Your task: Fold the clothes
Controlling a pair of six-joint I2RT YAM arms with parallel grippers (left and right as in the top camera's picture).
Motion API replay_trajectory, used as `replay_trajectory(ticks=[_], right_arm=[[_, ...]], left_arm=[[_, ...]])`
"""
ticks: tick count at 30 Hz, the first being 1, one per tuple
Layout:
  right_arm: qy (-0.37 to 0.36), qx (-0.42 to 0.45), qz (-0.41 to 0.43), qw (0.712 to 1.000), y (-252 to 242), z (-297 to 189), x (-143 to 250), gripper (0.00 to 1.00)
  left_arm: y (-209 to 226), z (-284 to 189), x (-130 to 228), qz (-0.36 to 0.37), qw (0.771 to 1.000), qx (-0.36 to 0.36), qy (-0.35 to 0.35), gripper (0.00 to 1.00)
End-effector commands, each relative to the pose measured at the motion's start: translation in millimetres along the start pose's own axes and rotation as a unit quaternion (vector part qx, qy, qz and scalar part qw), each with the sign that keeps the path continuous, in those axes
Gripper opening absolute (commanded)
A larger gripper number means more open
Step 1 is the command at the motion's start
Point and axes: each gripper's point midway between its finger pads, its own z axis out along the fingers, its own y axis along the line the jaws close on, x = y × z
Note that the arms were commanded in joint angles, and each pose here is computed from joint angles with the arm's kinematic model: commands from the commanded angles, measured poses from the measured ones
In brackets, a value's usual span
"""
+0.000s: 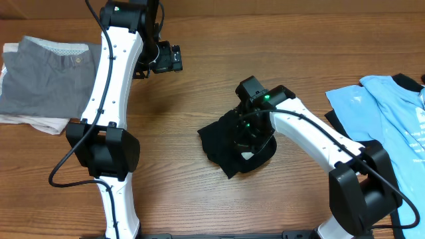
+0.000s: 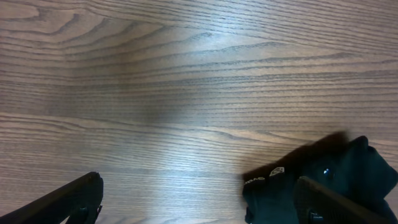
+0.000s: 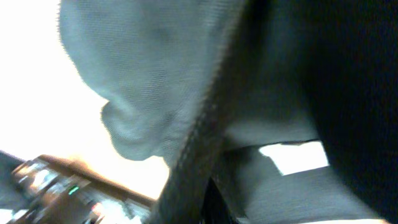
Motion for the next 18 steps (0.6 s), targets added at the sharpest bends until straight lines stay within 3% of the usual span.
replay_trajectory(ticks=[1,14,18], right_arm=[[0.039,-0.096,-0.006,0.995,38,-16,14,0.04],[0.099,-0.081,0.025,0.991,29,-18,43,0.04],[0.121,-0.06,0.017,0.991,19,-19,56,0.2]], left_arm=[[1,6,0,0.006,1.0,-0.006,0.006,1.0],[1,6,0,0.006,1.0,-0.006,0.006,1.0],[2,6,1,0.006,1.0,-0.006,0.006,1.0]])
